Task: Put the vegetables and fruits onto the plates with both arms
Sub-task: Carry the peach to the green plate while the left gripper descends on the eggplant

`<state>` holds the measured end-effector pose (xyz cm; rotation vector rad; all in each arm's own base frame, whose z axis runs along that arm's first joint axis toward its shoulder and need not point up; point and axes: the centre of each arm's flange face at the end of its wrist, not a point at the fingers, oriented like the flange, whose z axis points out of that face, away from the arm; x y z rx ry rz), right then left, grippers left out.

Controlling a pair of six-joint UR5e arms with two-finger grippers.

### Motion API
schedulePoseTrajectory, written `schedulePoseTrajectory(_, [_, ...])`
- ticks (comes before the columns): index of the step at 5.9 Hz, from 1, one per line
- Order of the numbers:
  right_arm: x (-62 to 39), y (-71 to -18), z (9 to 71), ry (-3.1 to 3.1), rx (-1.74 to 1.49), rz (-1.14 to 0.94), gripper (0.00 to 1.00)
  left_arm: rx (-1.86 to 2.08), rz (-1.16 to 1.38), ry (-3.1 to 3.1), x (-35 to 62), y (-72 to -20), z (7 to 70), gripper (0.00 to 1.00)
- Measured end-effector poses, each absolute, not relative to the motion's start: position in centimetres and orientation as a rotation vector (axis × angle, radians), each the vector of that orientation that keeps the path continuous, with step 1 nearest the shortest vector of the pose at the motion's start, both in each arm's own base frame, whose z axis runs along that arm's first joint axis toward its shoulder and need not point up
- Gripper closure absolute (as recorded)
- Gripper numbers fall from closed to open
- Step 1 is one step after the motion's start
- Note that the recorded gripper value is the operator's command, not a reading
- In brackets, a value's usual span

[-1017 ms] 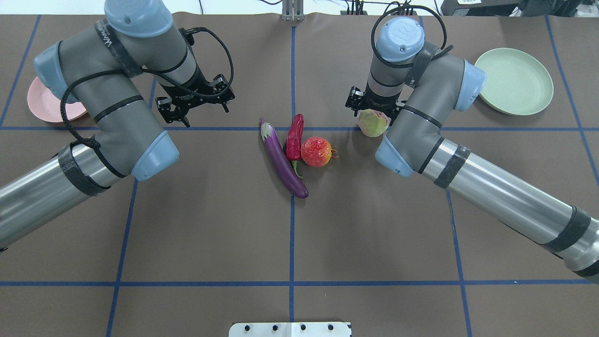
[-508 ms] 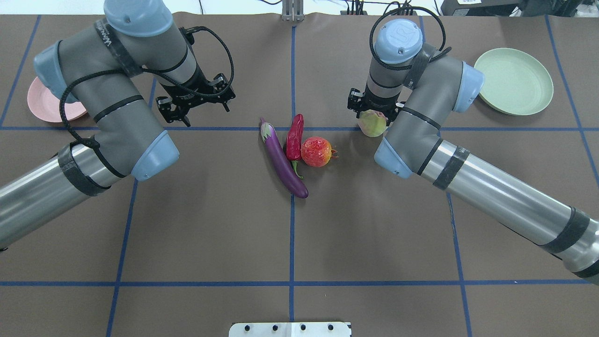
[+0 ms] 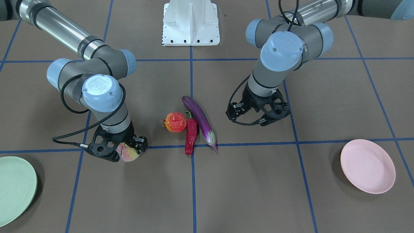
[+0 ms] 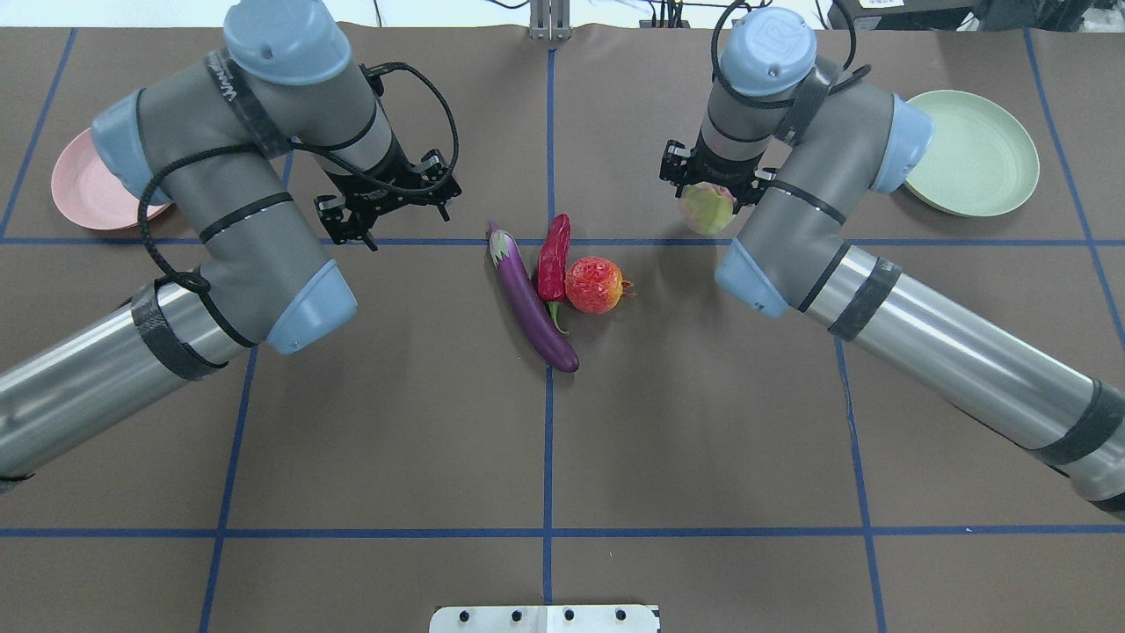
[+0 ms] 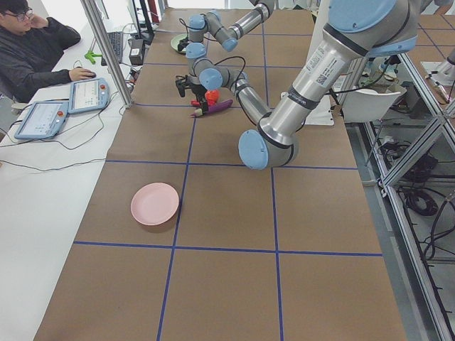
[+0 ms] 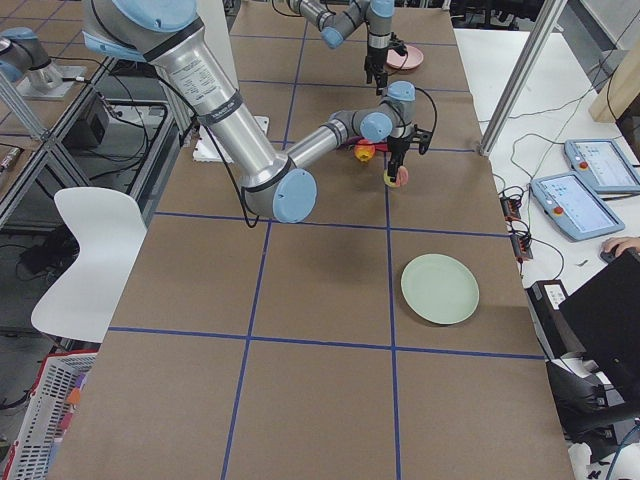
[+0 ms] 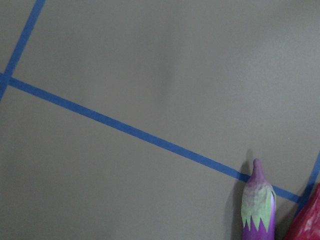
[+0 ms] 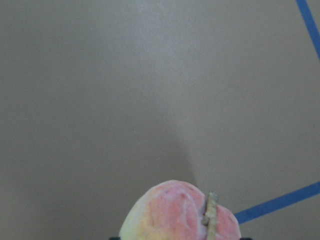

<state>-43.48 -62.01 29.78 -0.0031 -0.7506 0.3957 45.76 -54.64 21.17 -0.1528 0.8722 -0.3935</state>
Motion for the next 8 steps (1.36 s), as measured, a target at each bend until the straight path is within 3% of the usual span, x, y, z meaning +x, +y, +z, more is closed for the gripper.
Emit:
schedulePoseTrajectory(1, [-40.0,-63.2,29.1,-0.786,0.002,0.403,1.0,-0.168,-0.403,0.865,48.3,-54.3,19.9,0.01])
schedulePoseTrajectory(2, [-37.0,-64.4,29.1,-0.797,0.03,0.39,1.0,-0.164,-0.414,0.844,51.1,-54.5,18.8,0.1])
schedulePoseTrajectory(4, [-30.9,-66.8,31.7,-0.764,0.108,0.312,1.0,-0.134,-0.432,0.844,55.0,-56.0,19.6,0.17])
schedulePoseTrajectory(8, [-20.6,-70.2,38.9,-0.665,0.179,0.205,1.0,-0.133,-0.444,0.851,57.6,-57.9,20.9,0.17])
